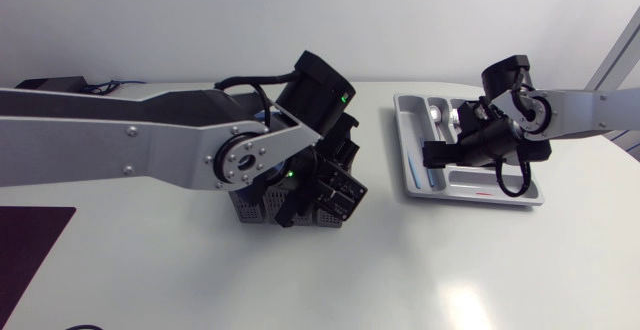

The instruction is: Unload the cutlery basket into the drawer organizer.

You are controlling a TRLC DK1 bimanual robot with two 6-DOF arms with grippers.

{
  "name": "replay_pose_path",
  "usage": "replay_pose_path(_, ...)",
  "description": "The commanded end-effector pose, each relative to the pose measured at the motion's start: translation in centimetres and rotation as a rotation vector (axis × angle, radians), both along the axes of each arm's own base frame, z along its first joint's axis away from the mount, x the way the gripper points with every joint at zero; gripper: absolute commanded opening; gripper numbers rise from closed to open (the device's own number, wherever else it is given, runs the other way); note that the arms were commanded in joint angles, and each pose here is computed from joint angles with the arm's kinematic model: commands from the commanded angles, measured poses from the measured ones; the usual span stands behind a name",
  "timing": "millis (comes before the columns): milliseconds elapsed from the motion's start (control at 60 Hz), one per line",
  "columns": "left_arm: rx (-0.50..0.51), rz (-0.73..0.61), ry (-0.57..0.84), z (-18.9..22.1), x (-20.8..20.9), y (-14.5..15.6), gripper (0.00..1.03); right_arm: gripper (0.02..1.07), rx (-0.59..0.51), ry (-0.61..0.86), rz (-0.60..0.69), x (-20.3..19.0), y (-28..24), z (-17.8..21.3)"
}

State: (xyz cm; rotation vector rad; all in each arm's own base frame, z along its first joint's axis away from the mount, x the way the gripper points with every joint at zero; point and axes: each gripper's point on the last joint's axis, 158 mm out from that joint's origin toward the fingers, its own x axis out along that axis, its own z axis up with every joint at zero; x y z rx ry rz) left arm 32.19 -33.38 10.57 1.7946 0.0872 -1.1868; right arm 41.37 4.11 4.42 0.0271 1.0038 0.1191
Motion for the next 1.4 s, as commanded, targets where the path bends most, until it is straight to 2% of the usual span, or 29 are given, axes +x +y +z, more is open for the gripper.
replay_pose_path(0,0.056,-0.03,-0.047,-1.0,0.9,0.4,0.44,0.98,0.004,-0.004,0.015,-1.0,0.0,0.0)
replay_pose_path(50,0.058,-0.033,-0.062,-1.1,1.0,0.5,0.41,0.98,0.004,-0.005,0.018,-1.2,0.2,0.0)
replay_pose_path(183,0.07,-0.037,-0.078,-1.3,1.0,0.6,0.4,0.98,0.004,-0.01,0.023,-1.4,0.2,-0.1)
replay_pose_path(217,0.077,-0.041,-0.084,-1.3,1.1,0.7,0.37,0.98,0.004,-0.01,0.024,-1.4,0.3,-0.1)
replay_pose_path(683,0.095,-0.06,-0.081,-1.9,0.5,0.7,0.36,0.98,0.005,-0.033,0.041,-2.3,0.9,0.6)
replay_pose_path(883,0.098,-0.065,-0.076,-2.6,0.3,0.5,0.24,0.98,0.004,-0.041,0.041,-2.4,1.0,0.7)
replay_pose_path(1383,0.095,-0.067,-0.074,-2.9,0.1,0.3,0.2,0.98,0.001,-0.053,0.045,-2.8,1.0,1.2)
